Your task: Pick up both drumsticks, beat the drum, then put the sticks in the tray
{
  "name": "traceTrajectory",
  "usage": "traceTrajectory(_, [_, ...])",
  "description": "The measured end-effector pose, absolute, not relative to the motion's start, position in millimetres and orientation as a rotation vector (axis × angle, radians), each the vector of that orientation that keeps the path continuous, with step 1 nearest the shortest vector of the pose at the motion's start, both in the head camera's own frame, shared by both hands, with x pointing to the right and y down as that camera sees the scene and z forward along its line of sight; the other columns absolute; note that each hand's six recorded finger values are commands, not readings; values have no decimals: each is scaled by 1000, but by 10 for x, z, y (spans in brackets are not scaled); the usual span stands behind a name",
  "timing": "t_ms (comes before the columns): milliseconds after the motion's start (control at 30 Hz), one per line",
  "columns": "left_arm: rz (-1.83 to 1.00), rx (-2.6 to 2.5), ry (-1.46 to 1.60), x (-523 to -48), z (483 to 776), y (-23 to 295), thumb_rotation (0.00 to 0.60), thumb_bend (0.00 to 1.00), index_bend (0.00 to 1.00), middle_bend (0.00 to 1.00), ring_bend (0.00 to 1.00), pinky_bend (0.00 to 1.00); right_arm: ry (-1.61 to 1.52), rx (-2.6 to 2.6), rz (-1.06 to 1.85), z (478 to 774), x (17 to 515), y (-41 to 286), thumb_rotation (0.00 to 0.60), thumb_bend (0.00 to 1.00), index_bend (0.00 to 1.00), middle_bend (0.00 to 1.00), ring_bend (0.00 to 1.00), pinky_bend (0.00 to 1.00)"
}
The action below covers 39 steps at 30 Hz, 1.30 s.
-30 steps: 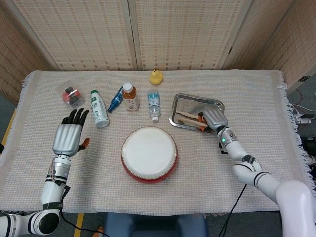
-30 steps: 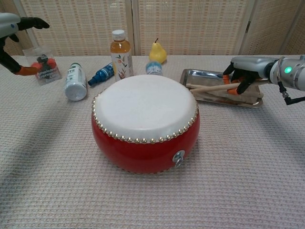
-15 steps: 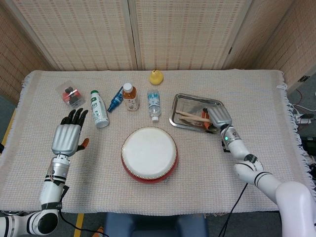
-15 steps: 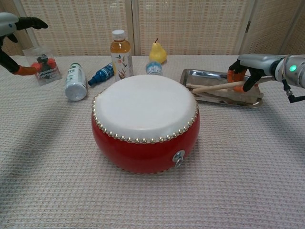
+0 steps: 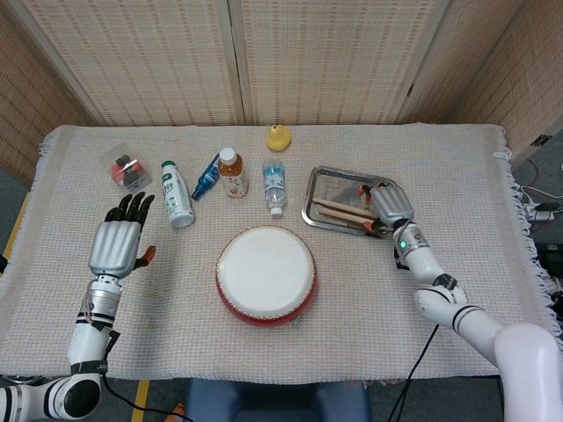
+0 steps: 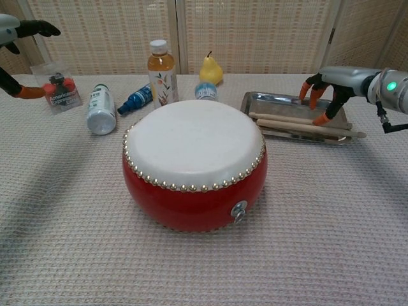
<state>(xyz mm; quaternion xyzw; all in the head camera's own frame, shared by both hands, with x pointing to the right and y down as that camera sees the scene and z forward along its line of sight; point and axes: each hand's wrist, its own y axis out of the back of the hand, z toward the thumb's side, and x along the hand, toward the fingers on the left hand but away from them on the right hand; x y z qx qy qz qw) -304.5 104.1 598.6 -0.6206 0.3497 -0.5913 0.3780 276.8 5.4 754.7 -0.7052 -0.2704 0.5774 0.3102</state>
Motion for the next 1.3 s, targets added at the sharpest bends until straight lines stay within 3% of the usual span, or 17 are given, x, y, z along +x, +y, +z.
traceTrajectory(167, [-1491, -1555, 903, -3115, 5968, 997, 600, 304, 0, 0, 0, 190, -769, -1876, 1456, 7303, 2786, 22, 600, 144, 343, 375, 243, 445])
traceTrajectory(333, [-1499, -1590, 977, -3294, 5969, 990, 600, 304, 0, 2, 0, 197, -835, -1884, 1377, 6878, 2924, 92, 600, 156, 333, 364, 200, 362])
traceTrajectory(600, [-1549, -1533, 1010, -3778, 5977, 1083, 600, 304, 0, 16, 0, 190, -916, -1699, 1358, 6022, 3724, 565, 600, 157, 91, 200, 40, 155])
traceTrajectory(700, [-1576, -1518, 1024, -4038, 5973, 1221, 600, 303, 0, 17, 0, 185, -936, -1649, 1371, 5846, 3980, 848, 600, 156, 15, 145, 2, 114])
traceTrajectory(1000, [-1616, -1467, 1074, -4486, 5840, 1738, 600, 304, 0, 16, 0, 170, -1028, -1666, 1358, 5563, 4380, 1704, 600, 157, 0, 79, 0, 29])
traceTrajectory(1300, [-1563, -1435, 1058, -4441, 5704, 2232, 600, 304, 0, 14, 0, 155, -1070, -1725, 1364, 5522, 4496, 2194, 600, 157, 0, 26, 0, 0])
